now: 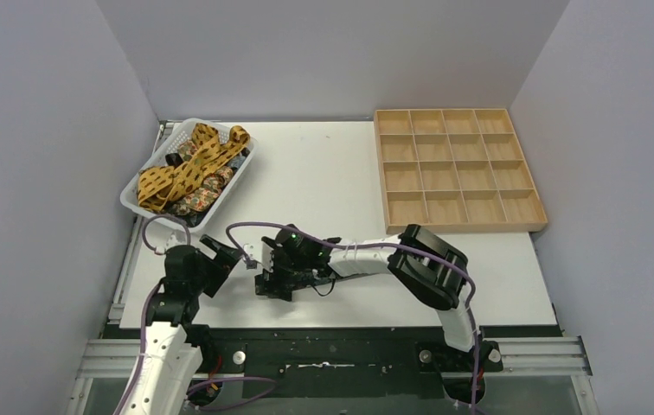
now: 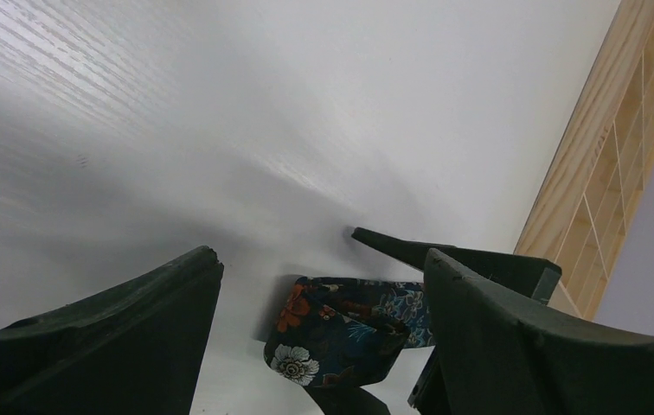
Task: Roll the ties
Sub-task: Roll the tie at the center of the board.
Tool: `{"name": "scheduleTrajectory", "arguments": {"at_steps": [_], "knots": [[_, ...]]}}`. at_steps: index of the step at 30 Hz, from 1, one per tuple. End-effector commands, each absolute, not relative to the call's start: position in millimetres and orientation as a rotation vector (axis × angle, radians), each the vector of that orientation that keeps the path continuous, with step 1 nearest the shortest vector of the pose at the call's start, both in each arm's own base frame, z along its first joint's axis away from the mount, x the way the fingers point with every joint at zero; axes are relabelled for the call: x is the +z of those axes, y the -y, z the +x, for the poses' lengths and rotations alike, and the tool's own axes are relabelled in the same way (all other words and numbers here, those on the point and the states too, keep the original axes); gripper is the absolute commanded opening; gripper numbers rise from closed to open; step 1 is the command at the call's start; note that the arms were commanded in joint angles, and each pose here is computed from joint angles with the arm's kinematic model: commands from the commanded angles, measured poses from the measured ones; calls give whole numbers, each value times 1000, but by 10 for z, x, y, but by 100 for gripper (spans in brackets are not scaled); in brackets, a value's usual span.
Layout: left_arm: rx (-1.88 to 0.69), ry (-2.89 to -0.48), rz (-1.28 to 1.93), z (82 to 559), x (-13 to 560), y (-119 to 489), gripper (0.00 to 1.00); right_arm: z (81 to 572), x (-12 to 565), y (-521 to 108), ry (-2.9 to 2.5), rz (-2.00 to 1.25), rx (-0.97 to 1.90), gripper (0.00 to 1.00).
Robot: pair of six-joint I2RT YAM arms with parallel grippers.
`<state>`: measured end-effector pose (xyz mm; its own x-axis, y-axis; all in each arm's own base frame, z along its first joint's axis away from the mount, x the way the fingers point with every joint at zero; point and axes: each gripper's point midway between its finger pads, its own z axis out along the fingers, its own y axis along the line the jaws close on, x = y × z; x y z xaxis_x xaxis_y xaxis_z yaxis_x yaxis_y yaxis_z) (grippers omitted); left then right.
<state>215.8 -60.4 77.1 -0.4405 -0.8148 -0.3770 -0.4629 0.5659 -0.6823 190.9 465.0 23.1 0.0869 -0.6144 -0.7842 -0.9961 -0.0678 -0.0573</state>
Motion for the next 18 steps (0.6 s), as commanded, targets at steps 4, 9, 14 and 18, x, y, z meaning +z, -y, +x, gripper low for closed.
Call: {"name": "scheduleTrajectory", "arguments": {"at_steps": [4, 9, 14, 18], "knots": [[-728, -2056, -959, 2244, 841, 689, 84, 2082, 1074, -4603, -1661, -1471, 729, 100], [-776, -2095, -944, 2215, 672, 777, 84, 2090, 1362, -4379, -1884, -1153, 764, 100], [-865, -2131, -862, 2206, 601, 925, 84, 2026, 1169, -4032, -2188, -677, 875, 100], [-899, -2145, -824, 2194, 572, 982, 84, 2007, 992, -3895, -2310, -444, 1145, 99]]}}
